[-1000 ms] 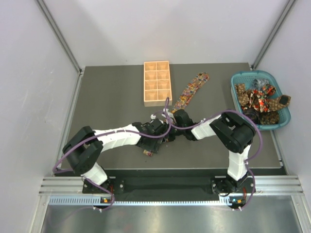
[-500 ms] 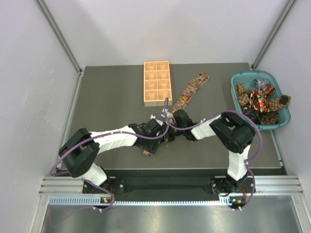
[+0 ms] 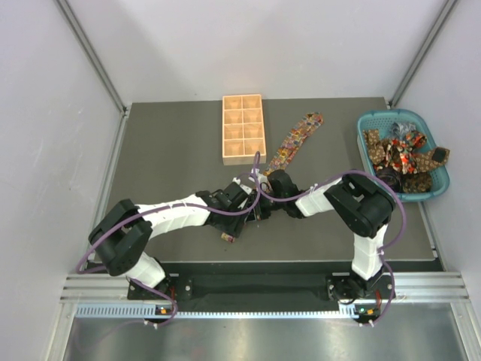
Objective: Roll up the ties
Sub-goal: Roll the tie
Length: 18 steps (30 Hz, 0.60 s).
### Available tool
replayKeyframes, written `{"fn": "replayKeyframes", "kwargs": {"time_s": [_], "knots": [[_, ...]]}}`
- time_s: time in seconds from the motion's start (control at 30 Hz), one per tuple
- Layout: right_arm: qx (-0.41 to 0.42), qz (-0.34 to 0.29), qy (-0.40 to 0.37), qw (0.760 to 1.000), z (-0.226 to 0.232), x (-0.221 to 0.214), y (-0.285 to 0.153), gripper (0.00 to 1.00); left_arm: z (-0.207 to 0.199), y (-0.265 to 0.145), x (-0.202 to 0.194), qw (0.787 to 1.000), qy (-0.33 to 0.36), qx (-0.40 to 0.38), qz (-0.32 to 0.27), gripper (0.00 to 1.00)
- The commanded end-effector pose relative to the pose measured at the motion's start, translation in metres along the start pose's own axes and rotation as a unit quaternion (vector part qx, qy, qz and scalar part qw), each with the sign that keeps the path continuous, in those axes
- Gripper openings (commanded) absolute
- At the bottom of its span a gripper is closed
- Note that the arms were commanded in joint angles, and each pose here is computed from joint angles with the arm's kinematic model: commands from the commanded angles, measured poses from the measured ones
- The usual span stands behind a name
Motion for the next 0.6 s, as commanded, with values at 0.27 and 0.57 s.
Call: {"fn": "replayKeyframes", "kwargs": {"time_s": [0.27,0.57], "knots": [[0.042,-0.004,-0.053,0.998,0.018,0.010,0.009,0.18,-0.034,0.019,0.014,0.993,0.047,-0.108,-0.020,0.73],[0.043,-0.002,-0.053,0.998,0.018,0.009,0.011,0.18,-0.034,-0.013,0.022,0.992,0.043,-0.105,-0.059,0.80]]}}
Point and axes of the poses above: each gripper's point midway between its finger pads, its own y axis out along the fingers, its own z axis along the line the jaws close on, x = y × z, the point moved 7 cm from there along -y, back along the fingers, and after that the axes turned 15 degrees about -y, right-handed, at the moved point
